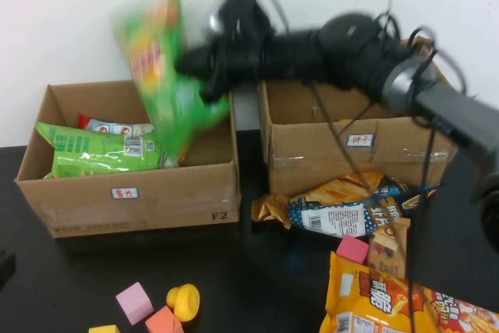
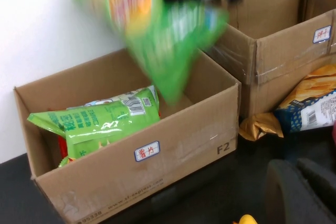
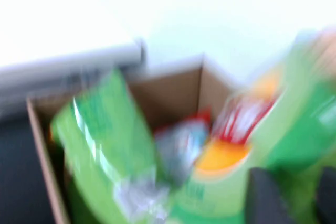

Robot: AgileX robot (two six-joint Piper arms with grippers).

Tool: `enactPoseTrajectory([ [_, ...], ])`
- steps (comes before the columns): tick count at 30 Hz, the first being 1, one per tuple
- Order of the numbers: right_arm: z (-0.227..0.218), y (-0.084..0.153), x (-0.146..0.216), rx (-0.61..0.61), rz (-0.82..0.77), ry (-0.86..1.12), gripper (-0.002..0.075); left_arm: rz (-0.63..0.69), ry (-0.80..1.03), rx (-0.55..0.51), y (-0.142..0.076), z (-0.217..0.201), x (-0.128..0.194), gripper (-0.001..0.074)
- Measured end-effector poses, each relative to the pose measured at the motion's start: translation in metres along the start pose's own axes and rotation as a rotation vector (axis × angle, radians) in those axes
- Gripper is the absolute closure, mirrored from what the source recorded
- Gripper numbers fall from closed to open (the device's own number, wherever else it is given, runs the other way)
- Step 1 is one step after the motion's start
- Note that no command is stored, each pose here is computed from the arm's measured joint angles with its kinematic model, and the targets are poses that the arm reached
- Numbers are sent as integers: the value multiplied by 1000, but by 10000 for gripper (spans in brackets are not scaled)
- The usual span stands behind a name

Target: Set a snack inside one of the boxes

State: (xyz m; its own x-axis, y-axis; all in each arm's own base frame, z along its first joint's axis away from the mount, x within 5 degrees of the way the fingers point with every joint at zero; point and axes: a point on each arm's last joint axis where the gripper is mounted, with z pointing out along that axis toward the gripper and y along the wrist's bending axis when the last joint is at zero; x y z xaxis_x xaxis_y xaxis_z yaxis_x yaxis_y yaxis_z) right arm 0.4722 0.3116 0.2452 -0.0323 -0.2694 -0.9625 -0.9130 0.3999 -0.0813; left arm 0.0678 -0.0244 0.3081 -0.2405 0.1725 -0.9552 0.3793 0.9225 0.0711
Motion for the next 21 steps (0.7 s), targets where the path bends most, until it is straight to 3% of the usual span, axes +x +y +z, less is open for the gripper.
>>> enactPoseTrajectory([
  [4,6,-1,28,-29,36,174,205,2,-4,-1,0,0,0,736],
  [6,0,-1,22,-38,16,238,106,5,-8,-2,0,0,-1,736],
  [8,-12,-1,1,-26,-10,264,77,10,-17,-3,0,0,-2,736],
  [10,-27,0,-26,1,-25,271,120,13,-36,-3,0,0,-3,736],
  [11,-38,1,-44,19,-45,267,179,15,-48,-2,0,0,-4,736],
  [15,-94,16,-116,63,-125,277,552,15,-145,11,-1,-1,-13,736],
  [16,-110,22,-133,79,-126,278,611,15,-172,15,-1,-1,-16,736],
  [18,-145,35,-159,118,-118,323,676,16,-211,20,-2,-2,-19,736],
  [21,-190,50,-183,205,-114,411,708,17,-232,22,-2,-2,-21,736],
])
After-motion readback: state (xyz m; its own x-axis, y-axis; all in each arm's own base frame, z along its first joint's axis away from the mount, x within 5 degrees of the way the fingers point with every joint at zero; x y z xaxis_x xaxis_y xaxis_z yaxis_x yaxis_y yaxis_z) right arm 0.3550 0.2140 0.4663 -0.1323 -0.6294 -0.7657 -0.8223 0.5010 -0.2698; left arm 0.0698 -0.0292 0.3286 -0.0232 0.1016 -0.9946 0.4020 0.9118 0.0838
